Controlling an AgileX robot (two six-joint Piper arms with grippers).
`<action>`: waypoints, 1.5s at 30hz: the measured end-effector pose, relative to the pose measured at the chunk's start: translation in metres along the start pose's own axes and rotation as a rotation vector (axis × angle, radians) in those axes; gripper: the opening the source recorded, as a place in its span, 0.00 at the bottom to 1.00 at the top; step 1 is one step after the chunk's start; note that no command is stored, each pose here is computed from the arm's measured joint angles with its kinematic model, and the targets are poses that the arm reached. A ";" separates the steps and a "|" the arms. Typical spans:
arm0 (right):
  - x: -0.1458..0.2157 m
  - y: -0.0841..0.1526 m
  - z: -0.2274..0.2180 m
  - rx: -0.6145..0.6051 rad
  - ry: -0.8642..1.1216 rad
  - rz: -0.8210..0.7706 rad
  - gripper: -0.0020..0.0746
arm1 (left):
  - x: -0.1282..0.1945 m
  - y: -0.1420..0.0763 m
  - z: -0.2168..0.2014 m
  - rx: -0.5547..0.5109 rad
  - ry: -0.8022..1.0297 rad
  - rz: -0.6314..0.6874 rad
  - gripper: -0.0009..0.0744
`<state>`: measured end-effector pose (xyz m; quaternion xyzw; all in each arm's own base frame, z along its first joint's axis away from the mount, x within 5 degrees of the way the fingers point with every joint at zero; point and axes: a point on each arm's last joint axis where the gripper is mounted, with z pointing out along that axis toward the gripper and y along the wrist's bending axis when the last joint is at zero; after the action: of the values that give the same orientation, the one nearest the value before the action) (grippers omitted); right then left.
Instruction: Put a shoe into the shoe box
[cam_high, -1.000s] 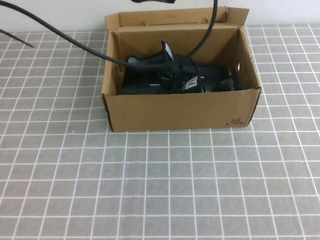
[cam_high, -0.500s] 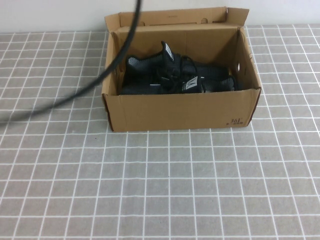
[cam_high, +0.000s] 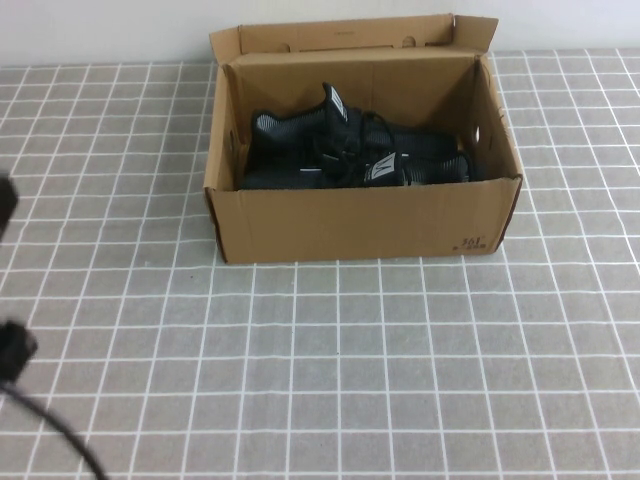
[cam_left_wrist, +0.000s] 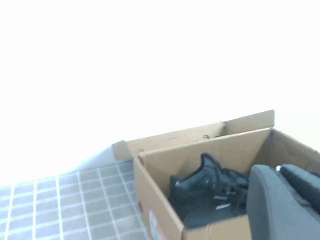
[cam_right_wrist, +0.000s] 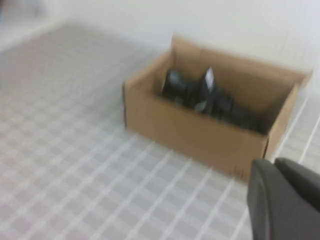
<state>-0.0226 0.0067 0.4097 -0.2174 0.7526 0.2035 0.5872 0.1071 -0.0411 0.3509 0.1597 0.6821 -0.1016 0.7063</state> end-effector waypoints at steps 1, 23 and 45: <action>0.004 -0.001 0.003 0.005 -0.035 0.004 0.01 | 0.012 0.000 -0.005 -0.015 -0.014 -0.009 0.01; 0.075 -0.024 0.090 0.048 -0.267 0.183 0.01 | 0.154 -0.001 -0.035 -0.147 0.112 -0.196 0.01; 0.087 -0.033 0.091 0.217 -0.218 0.181 0.00 | 0.160 -0.006 -0.035 -0.106 0.186 -0.218 0.01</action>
<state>0.0493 0.0232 0.3027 -0.0609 0.7185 0.1955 0.6646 0.0801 -0.0218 0.1904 0.0560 0.7622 -0.1264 0.6324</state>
